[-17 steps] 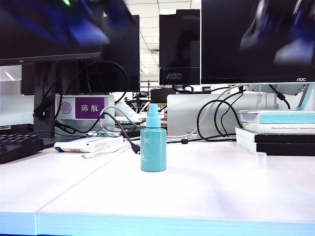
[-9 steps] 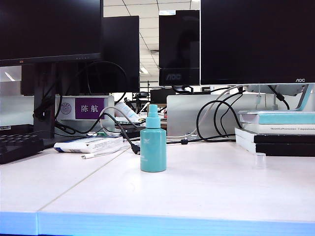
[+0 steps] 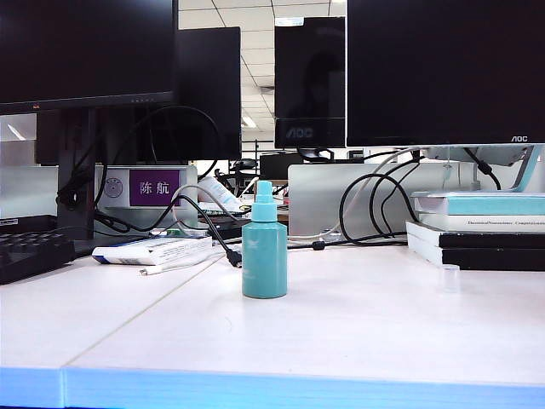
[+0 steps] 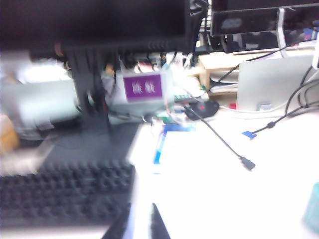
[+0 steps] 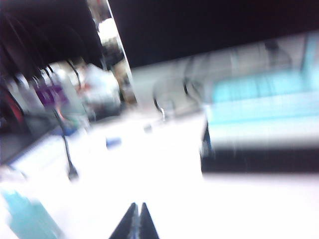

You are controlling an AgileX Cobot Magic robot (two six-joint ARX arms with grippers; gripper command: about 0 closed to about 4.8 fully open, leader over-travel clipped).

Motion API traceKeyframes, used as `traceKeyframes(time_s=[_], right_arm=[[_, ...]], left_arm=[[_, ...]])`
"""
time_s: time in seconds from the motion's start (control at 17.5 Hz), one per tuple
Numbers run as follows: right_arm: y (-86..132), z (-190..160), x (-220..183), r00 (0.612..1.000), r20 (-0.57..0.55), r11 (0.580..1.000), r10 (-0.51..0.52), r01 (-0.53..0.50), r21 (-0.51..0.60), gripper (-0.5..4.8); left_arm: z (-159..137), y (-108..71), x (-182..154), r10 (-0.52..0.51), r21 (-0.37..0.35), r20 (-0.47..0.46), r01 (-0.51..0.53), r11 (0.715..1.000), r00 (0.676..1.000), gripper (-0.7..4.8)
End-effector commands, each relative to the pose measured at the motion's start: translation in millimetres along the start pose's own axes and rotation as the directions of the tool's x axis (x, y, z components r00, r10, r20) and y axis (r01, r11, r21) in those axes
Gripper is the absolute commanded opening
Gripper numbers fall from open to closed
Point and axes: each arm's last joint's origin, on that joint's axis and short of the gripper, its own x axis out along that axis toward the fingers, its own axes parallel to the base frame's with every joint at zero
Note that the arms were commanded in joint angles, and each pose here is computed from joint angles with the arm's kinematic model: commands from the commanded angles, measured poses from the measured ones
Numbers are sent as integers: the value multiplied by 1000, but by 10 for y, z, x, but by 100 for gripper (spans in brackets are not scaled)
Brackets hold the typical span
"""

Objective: Pick up the sprayer with the left hand and remove the lid with the right hand then place it on the table.

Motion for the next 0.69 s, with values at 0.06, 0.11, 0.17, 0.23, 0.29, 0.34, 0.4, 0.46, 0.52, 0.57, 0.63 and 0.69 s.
traceKeyframes(time_s=[0.06,0.11,0.17,0.23,0.29,0.34,0.4,0.46,0.52,0.57,0.63,0.69], right_arm=[[-88,-301,54,1000,-12,1000,-10,10,14,-6],[-100,-344,58,1000,-25,1000,-14,14,13,-6],[-133,-428,56,994,-87,998,-60,60,-6,-5],[-148,-457,52,990,-113,996,-89,85,-33,-6],[-150,-464,51,988,-121,996,-91,88,-33,-6],[-155,-473,49,986,-128,994,-103,97,-51,-6],[-165,-501,44,981,-156,992,-119,109,-67,-6],[-172,-554,33,970,-215,993,-110,96,-75,-6],[-161,-561,33,970,-231,996,-70,56,-65,-5],[-144,-554,35,972,-233,999,-17,7,-44,-4],[-129,-530,40,977,-213,999,15,-22,-29,-1],[-133,-525,41,979,-205,999,0,-7,-32,-1]], left_arm=[[-272,-63,108,38,-89,-59,-43,995,998,49],[-332,-79,126,32,-77,-76,-37,996,997,49],[-509,-123,174,12,-58,-117,-19,998,993,49],[-607,-157,201,-32,-58,-132,25,998,991,49],[-645,-162,212,-21,-57,-134,13,998,991,49],[-661,-157,217,13,-54,-133,-20,998,991,49],[-673,-143,219,67,-73,-136,-77,994,988,50],[-683,-139,218,80,-144,-145,-101,984,986,55],[-694,-140,215,79,-162,-156,-104,981,985,57],[-700,-140,214,79,-158,-162,-105,982,984,57],[-700,-140,214,79,-158,-162,-105,982,984,57],[-700,-140,214,79,-157,-162,-105,982,984,57]])
